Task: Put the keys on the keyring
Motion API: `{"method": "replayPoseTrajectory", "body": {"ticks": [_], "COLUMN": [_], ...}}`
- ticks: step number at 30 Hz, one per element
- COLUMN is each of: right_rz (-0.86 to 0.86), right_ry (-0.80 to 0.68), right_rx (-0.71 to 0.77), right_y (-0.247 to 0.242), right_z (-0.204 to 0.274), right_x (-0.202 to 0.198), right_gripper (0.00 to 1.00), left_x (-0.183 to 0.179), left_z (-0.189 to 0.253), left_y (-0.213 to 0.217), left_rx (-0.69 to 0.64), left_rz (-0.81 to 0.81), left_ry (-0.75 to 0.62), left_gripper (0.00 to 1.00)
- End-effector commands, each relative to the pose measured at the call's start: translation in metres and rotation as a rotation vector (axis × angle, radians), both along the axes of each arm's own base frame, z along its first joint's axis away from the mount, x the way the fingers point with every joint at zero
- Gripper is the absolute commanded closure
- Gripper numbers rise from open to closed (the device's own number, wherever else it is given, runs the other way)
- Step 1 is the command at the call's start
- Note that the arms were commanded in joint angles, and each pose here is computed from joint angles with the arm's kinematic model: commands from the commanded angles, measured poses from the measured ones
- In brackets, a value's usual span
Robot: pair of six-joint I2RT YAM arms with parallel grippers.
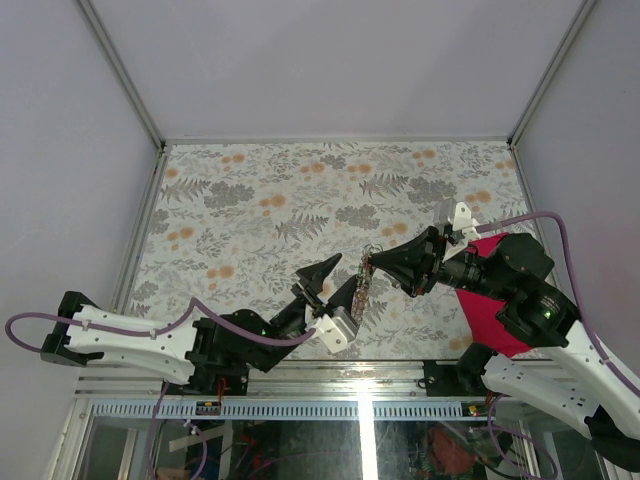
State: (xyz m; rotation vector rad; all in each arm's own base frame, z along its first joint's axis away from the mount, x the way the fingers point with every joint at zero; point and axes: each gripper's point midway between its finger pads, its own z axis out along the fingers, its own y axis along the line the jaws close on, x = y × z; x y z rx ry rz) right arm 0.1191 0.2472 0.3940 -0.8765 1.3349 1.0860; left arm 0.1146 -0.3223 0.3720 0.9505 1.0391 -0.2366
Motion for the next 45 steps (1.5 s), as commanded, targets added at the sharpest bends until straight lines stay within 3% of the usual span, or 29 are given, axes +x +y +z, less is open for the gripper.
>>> {"method": "replayPoseTrajectory", "body": {"ticks": [1,9,23,33,45], "right_rz": [0.002,0.003,0.003,0.004,0.007], "right_ry": [-0.095,-0.092,-0.094,-0.093,-0.093], "right_rx": [0.122,0.123,0.125,0.120,0.119], "right_y": [-0.004,-0.004,-0.005,-0.004,-0.003], "right_z": [0.045,0.044,0.043,0.042,0.041], "right_x": [-0.005,-0.004,-0.006,-0.005,-0.005], "right_gripper": [1.00,1.00,1.00,1.00,1.00], "left_x": [-0.037,-0.041,-0.047,-0.052,-0.052], "left_z": [0.011,0.016,0.016,0.027,0.026], "left_y": [-0.009,-0.012,-0.020,-0.024,-0.027], "left_rx": [-0.067,-0.081,-0.083,-0.114,-0.105], "left_rz": [-0.113,-0.139,-0.173,-0.198,-0.191], "left_ry": [0.008,0.013,0.015,0.011,0.001], "left_gripper": [0.52,0.59,0.58,0.64,0.57]}}
